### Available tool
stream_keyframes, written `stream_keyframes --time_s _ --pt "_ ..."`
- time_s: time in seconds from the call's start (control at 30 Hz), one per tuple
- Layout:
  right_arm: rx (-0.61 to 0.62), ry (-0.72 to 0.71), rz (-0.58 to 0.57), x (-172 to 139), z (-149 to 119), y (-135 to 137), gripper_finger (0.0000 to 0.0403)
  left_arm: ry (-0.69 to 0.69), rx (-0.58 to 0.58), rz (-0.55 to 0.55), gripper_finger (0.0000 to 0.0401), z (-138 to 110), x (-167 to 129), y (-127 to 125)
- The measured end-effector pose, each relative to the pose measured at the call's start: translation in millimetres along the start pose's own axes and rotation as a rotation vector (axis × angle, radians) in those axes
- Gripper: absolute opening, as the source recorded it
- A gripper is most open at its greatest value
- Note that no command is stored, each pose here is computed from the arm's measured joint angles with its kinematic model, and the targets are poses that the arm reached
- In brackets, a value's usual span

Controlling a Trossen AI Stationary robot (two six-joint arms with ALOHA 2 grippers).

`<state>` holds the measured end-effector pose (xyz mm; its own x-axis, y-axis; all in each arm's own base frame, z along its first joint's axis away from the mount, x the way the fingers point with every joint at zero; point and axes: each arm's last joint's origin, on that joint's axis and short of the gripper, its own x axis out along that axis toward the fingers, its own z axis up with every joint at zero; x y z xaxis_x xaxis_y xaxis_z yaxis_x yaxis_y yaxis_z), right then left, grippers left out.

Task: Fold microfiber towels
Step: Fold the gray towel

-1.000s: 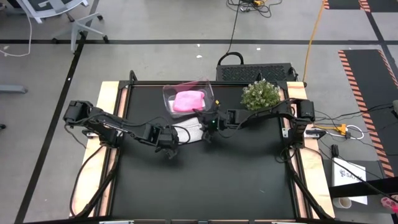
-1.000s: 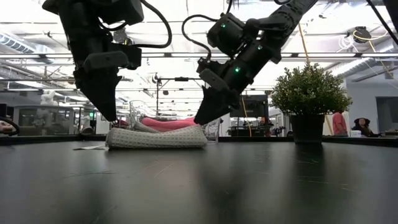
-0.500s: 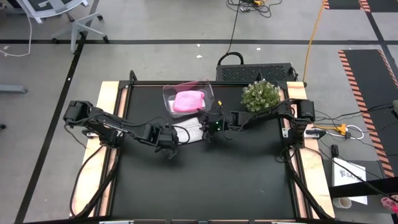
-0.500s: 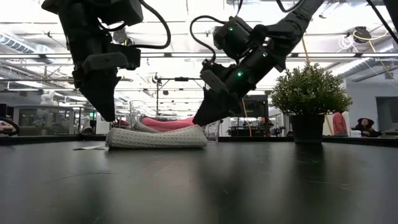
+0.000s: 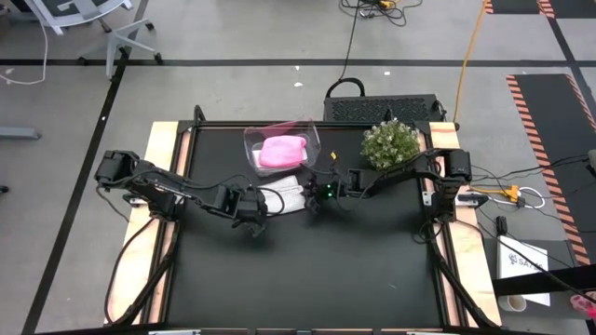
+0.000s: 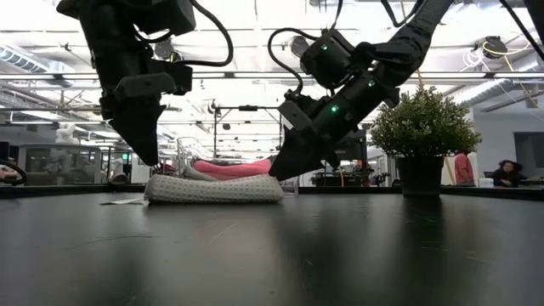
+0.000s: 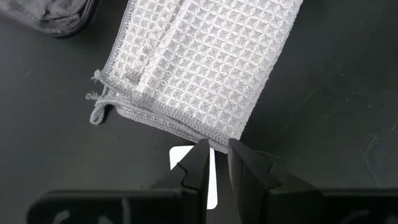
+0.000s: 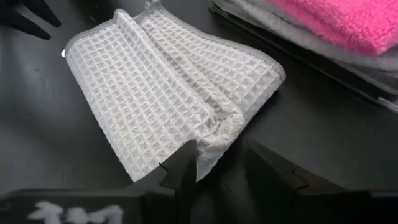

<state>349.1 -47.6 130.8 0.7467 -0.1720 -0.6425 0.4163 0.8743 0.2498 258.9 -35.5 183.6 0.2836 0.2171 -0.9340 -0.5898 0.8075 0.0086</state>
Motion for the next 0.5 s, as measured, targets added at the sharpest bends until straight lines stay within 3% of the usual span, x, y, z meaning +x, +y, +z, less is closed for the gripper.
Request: stream_keyframes --time_s 0.17,0.3,0.5 --pt "0.02 -0.033 0.015 0 3 1 0.0071 0.0 -0.002 0.0 0.0062 0 0 0" --pt "0.018 -0.123 0.107 -1 13 7 0.0011 0.0 -0.003 0.0 0.0063 0 0 0" --pt "0.017 -0.135 0.09 -1 16 2 0.0003 0.001 -0.005 0.0 0.0062 0 0 0"
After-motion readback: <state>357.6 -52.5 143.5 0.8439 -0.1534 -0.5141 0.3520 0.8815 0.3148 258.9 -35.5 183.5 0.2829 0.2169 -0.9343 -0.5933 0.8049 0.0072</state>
